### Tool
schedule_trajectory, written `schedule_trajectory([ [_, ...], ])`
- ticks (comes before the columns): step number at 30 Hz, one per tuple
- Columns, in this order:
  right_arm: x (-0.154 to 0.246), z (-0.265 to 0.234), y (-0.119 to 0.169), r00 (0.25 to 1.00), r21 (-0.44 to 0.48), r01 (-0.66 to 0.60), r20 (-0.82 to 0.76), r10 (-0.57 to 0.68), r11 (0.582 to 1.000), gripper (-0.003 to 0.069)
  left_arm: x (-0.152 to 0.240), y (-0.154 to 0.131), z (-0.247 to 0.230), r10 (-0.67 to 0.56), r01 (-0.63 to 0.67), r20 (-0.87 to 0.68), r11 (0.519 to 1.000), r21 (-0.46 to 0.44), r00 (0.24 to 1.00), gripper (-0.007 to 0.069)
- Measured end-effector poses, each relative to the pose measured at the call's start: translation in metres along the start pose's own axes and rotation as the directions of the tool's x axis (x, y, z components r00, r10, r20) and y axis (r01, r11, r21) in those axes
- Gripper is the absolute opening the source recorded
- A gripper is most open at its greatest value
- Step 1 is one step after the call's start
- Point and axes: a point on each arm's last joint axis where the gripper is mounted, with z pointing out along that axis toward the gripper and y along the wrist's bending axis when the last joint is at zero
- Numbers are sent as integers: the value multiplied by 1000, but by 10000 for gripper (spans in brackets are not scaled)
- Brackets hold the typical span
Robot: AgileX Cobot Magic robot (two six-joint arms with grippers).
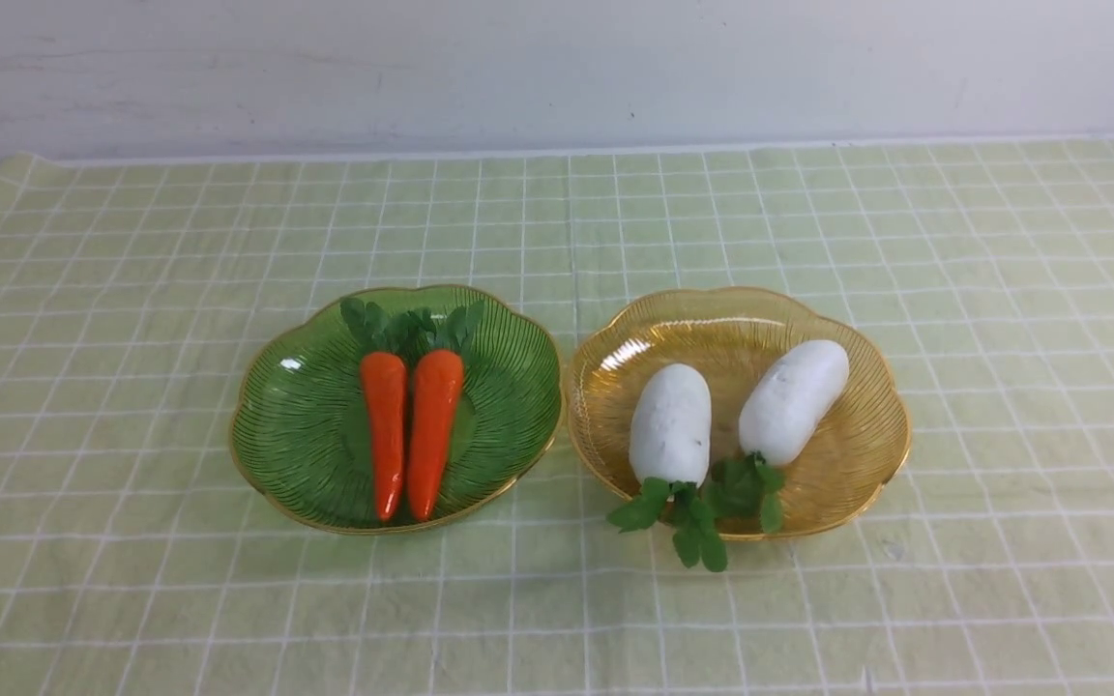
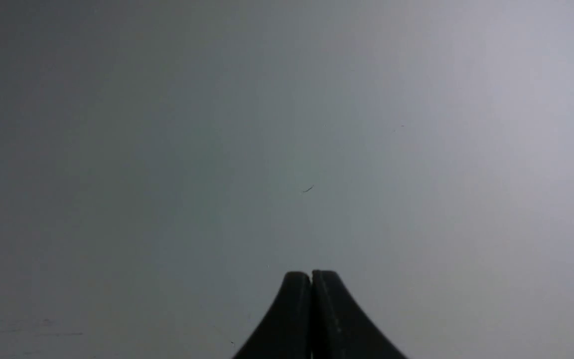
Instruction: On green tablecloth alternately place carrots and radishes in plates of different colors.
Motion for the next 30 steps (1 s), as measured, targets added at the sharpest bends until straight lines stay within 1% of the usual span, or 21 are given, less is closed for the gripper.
schedule_trajectory([
  [6, 0, 0, 0, 1000, 0, 1, 0, -1, 1000, -13, -1, 0, 0, 4, -4, 8, 1000, -2, 1000, -8],
  [11, 0, 0, 0, 1000, 0, 1, 0, -1, 1000, -13, 0, 0, 5, 22, -22, 65, 1000, -1, 998, -8],
  [15, 0, 0, 0, 1000, 0, 1, 0, -1, 1000, -13, 21, 0, 21, 57, -51, 114, 997, -49, 992, -8],
  [16, 0, 0, 0, 1000, 0, 1, 0, -1, 1000, -13, 36, 1, 31, 56, -48, 110, 996, -76, 992, -8],
  [17, 0, 0, 0, 1000, 0, 1, 0, -1, 1000, -13, 41, 2, 34, 54, -45, 99, 995, -85, 994, -8],
  [19, 0, 0, 0, 1000, 0, 1, 0, -1, 1000, -13, 67, 6, 50, 48, -40, 56, 989, -140, 997, -8],
  [20, 0, 0, 0, 1000, 0, 1, 0, -1, 1000, -13, 69, 6, 51, 49, -40, 55, 989, -143, 997, -8],
  [22, 0, 0, 0, 1000, 0, 1, 0, -1, 1000, -13, 91, 10, 61, 50, -50, -2, 984, -172, 999, -8],
  [26, 0, 0, 0, 1000, 0, 1, 0, -1, 1000, -13, 117, 12, 69, 51, -65, -84, 982, -177, 995, -8],
  [30, 0, 0, 0, 1000, 0, 1, 0, -1, 1000, -13, 117, 13, 69, 54, -68, -84, 982, -177, 995, -8],
])
